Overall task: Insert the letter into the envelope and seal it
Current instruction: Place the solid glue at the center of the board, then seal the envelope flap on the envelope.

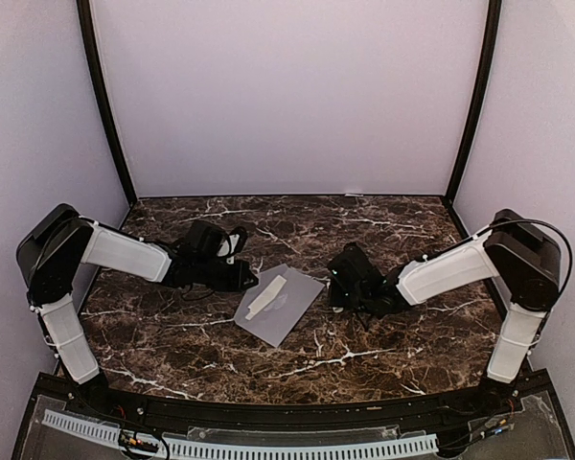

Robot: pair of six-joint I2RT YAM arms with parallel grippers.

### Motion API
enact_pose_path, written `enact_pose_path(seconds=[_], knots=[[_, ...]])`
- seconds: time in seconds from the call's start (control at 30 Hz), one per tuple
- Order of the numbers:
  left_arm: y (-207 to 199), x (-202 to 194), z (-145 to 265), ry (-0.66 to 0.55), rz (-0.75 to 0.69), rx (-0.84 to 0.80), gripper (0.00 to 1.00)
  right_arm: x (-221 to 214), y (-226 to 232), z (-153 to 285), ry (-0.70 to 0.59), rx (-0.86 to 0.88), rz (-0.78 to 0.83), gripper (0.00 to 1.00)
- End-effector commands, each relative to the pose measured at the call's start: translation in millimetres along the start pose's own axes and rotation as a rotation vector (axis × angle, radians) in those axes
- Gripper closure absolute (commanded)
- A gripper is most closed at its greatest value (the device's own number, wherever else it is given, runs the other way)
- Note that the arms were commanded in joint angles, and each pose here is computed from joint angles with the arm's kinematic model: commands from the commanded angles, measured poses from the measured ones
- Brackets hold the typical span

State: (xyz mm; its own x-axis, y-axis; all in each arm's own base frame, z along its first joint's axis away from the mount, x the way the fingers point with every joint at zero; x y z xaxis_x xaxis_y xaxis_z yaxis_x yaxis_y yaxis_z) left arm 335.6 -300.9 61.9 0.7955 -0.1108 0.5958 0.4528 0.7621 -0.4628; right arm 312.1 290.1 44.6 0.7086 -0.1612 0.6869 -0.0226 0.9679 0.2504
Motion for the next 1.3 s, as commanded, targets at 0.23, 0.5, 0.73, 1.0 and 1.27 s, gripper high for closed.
enact_pose_path(seconds=[0.23, 0.5, 0.73, 1.0, 1.27], knots=[[1.0, 3.5, 17.7, -0.023, 0.032, 0.041, 1.0, 46.2, 40.7, 60.4, -0.022, 0.16, 0.017, 0.35], [10.1, -9.9, 33.0, -0.043, 0.125, 0.082, 0.99, 14.9, 104.2, 80.4, 0.222, 0.444, -0.015, 0.3], [-10.7, -15.6, 47.2, -0.067, 0.167, -0.053, 0.74, -12.4, 144.4, 76.5, 0.334, 0.572, -0.073, 0.33], [-28.6, -18.0, 44.0, -0.018, 0.127, -0.153, 0.57, -30.2, 141.0, 47.7, 0.378, 0.477, -0.08, 0.34], [-35.2, -21.1, 36.8, 0.03, 0.105, -0.198, 0.55, -44.6, 118.1, 35.7, 0.399, 0.368, -0.126, 0.36]])
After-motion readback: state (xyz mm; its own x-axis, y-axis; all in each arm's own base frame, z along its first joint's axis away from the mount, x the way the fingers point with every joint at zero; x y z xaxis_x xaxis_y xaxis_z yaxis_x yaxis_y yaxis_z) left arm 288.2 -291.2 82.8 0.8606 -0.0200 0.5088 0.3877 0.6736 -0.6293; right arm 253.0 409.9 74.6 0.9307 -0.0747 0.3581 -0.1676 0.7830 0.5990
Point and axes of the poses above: each gripper's point midway between its finger pads, its own z axis back along the fingers, its own y axis along the line the jaws close on, x = y × z, the point moved 1 cm from there along z, back along the fingers, and after that the axes turned 5 degrees about -z, right-handed, at the moved point
